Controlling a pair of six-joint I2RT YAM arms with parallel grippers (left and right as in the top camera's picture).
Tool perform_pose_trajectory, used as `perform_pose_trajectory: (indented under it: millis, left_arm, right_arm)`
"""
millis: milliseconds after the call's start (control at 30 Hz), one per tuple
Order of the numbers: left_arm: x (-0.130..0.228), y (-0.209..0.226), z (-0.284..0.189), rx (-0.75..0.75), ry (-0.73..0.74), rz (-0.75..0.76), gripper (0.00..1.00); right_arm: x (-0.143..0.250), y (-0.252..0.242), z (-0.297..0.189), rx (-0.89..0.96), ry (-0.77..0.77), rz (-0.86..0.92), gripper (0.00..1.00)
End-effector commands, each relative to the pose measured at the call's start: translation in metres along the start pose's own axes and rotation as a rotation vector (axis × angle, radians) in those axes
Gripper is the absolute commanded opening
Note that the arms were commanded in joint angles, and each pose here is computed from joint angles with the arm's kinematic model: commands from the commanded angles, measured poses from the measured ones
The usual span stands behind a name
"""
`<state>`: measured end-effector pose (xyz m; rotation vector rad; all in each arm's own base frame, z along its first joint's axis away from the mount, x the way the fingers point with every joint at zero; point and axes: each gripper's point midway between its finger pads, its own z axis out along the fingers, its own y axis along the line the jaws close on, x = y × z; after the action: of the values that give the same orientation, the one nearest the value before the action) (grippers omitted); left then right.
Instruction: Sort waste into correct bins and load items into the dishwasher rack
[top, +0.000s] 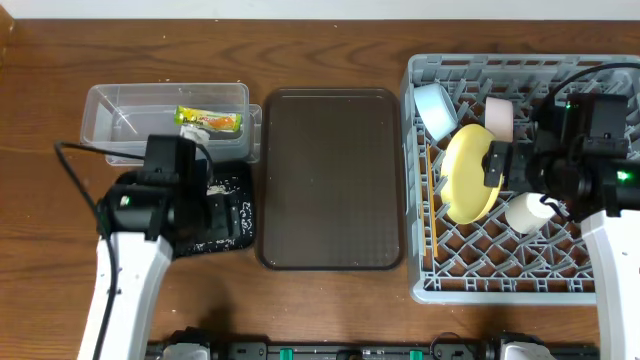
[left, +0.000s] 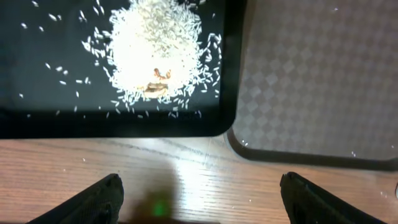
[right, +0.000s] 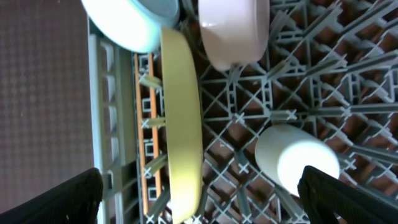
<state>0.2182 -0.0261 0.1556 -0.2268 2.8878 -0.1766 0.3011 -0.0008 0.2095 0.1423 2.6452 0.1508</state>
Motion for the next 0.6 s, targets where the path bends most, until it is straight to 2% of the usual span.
perform_pose_trajectory:
  millis: [0, 167, 233, 333, 467, 567]
  left_arm:
    - [0.013, 0.001, -0.015, 0.021, -0.087, 0.037, 0.84]
    - [0.026, 0.002, -0.046, 0.077, -0.354, 0.035, 0.84]
    - [0.030, 0.001, -0.061, 0.115, -0.459, -0.016, 0.90]
    - [0.030, -0.001, -0.089, 0.168, -0.625, -0.032, 0.90]
    - [0.038, -0.001, -0.108, 0.198, -0.731, -0.022, 0.91]
    - [0.044, 0.000, -0.110, 0.202, -0.747, -0.020, 0.91]
  right_arm:
    - [0.013, 0.004, -0.006, -0.019, -0.008, -0.032, 0.99]
    - [0.028, 0.007, -0.009, -0.034, -0.128, -0.051, 0.99]
    - [0.033, 0.007, -0.014, -0.039, -0.205, -0.059, 0.99]
    - [0.042, 0.007, -0.023, -0.047, -0.315, -0.066, 0.99]
    - [0.059, 0.008, -0.030, -0.059, -0.369, -0.074, 0.99]
    - [0.069, 0.007, -0.033, -0.058, -0.365, -0.073, 0.99]
